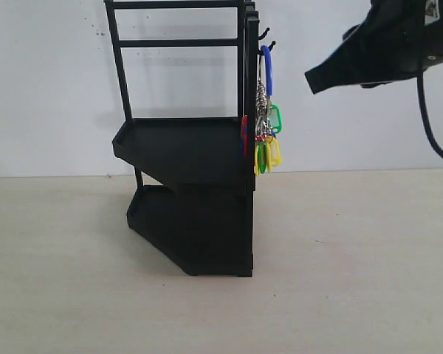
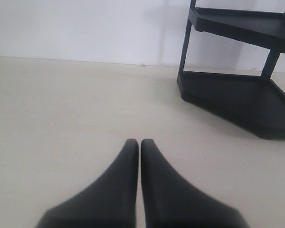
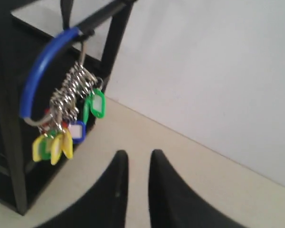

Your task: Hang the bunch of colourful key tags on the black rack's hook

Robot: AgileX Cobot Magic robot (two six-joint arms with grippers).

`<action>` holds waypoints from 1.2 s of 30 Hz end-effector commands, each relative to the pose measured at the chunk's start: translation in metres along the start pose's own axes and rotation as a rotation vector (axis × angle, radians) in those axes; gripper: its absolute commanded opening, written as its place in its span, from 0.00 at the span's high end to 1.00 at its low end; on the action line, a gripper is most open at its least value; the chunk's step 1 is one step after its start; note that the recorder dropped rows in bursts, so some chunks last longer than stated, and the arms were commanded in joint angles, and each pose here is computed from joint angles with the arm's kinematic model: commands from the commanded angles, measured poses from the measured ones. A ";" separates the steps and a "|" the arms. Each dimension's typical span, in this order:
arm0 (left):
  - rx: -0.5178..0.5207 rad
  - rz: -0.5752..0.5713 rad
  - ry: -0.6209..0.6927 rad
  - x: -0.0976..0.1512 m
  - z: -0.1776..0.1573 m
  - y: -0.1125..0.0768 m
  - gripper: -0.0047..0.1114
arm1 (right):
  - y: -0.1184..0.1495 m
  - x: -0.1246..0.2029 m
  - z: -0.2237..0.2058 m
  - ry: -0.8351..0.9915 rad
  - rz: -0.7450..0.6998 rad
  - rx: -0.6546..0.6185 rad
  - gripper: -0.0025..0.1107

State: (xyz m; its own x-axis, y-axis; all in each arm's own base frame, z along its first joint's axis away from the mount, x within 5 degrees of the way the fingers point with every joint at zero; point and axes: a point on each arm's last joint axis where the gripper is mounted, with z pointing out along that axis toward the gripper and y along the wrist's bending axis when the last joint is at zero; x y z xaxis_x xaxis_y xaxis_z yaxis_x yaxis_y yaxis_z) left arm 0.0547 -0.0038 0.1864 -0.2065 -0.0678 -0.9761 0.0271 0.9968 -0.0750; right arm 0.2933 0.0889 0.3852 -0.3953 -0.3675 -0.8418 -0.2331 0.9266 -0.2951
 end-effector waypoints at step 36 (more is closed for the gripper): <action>-0.001 0.008 -0.011 -0.001 0.000 0.000 0.92 | 0.016 0.155 -0.106 -0.224 0.199 -0.082 0.98</action>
State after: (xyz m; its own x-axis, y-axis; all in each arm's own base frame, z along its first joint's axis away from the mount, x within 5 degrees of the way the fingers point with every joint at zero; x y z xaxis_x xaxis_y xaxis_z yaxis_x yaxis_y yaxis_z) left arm 0.0547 -0.0038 0.1864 -0.2065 -0.0678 -0.9761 0.0271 0.9968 -0.0750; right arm 0.1404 0.0378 0.3115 -0.2455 -0.1459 -0.9583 -0.2179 0.9716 -0.0921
